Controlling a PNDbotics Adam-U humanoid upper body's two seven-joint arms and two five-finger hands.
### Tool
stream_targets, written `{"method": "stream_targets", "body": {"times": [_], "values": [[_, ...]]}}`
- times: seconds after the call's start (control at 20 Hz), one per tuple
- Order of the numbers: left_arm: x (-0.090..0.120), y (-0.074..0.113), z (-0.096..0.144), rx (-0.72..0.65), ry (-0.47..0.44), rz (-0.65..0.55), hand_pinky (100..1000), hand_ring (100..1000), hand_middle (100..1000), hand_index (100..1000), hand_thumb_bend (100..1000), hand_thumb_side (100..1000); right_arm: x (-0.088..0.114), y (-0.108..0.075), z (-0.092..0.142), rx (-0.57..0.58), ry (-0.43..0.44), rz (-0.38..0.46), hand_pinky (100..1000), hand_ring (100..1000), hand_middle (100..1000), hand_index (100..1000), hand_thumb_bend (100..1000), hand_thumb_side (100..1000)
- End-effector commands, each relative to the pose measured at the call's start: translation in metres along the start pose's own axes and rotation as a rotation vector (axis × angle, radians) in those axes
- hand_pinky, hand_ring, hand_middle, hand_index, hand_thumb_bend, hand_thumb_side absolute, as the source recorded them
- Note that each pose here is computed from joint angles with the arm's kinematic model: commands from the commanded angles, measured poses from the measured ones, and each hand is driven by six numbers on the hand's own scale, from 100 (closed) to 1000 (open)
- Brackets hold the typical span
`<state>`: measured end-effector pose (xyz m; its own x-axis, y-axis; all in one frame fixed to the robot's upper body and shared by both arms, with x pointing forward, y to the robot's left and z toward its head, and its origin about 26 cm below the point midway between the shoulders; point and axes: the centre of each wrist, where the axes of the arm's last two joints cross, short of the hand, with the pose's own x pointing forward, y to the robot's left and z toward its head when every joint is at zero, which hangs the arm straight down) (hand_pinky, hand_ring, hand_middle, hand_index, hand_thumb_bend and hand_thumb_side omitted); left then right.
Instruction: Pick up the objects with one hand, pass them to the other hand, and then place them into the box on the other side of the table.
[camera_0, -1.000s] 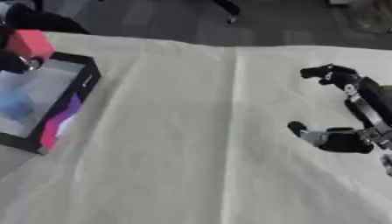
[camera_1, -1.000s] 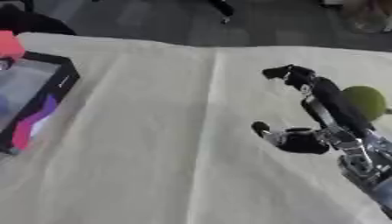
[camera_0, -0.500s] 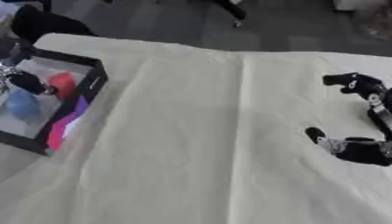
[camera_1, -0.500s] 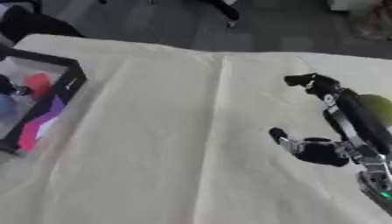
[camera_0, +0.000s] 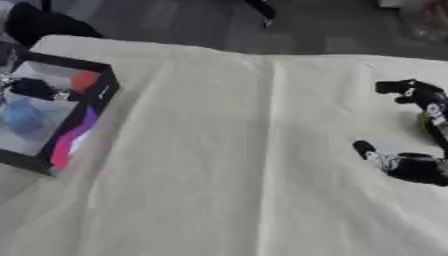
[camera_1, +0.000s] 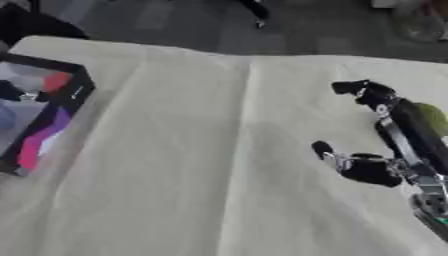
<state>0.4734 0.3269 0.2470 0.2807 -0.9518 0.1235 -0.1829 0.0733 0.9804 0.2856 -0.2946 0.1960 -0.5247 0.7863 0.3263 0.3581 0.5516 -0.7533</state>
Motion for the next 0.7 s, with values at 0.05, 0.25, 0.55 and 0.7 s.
{"method": "stream_targets", "body": {"times": [0.05,0.25,0.55,0.7], "values": [[-0.009,0.031,0.003,0.138,0.006,0.042,830,786,778,838,628,421,-0.002,-0.025,-0.007,-0.073,-0.001,0.044,771,866,782,871,497,104],[-0.004,0.053,0.020,0.304,-0.059,0.170,766,727,704,788,548,313,-0.012,-0.055,-0.010,-0.138,0.095,0.070,765,885,813,877,430,100],[0.006,0.068,0.053,0.445,-0.213,0.413,762,720,684,795,460,335,-0.030,-0.087,0.007,-0.079,0.281,0.062,779,922,856,908,573,218],[0.015,0.073,0.065,0.456,-0.262,0.493,764,712,663,819,420,292,-0.036,-0.102,0.012,-0.058,0.347,0.102,800,924,860,917,605,253]]}}
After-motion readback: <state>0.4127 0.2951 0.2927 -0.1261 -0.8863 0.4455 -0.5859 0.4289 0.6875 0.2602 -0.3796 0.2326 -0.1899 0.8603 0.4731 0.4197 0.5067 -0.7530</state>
